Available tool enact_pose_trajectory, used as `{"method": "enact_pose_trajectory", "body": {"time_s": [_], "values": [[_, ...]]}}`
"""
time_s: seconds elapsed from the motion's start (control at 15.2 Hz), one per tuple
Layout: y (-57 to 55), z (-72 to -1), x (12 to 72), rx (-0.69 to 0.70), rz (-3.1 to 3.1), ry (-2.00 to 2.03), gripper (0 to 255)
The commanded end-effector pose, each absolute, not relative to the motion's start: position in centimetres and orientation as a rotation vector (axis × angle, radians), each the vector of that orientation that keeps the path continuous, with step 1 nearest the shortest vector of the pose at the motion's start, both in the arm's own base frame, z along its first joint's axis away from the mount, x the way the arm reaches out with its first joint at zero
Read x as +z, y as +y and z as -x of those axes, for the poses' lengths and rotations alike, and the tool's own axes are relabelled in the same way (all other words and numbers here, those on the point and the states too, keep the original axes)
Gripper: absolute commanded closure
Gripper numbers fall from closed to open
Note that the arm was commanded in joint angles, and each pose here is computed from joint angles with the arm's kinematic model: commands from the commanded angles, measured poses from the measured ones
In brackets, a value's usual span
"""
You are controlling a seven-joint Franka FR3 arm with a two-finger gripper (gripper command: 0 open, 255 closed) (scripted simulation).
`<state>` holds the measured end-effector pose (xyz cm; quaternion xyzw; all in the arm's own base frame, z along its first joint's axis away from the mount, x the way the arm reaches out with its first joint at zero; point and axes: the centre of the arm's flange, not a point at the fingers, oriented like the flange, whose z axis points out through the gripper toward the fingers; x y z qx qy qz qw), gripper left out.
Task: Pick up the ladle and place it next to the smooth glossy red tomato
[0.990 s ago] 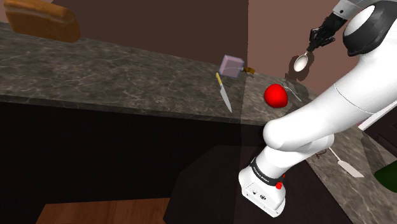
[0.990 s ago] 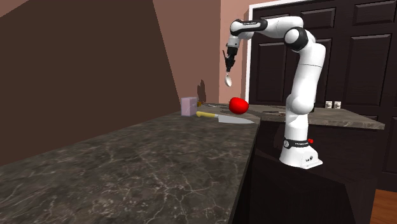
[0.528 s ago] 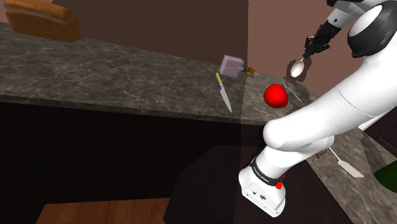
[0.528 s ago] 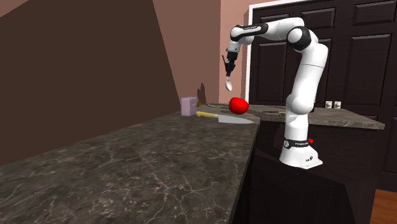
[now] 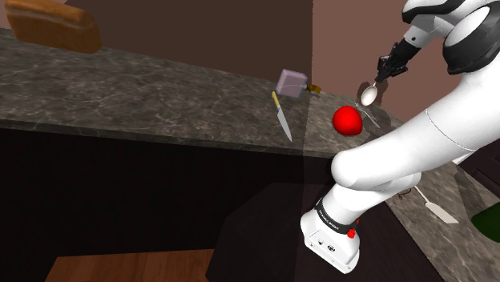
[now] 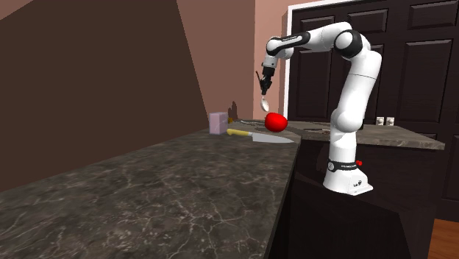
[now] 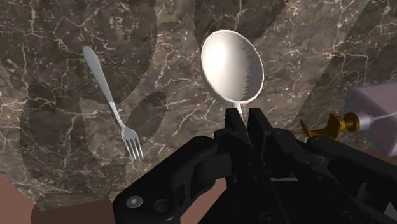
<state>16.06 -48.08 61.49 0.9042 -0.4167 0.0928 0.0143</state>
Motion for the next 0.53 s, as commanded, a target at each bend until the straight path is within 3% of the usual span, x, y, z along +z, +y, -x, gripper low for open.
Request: {"method": "enact_pose_trajectory", "body": {"time_s": [0.0, 0.46], "values": [[-48.2, -16.1, 60.4, 0.290, -2.815, -1.297, 255], [-48.2, -16.1, 56.7, 0.290, -2.815, -1.297, 255]]}}
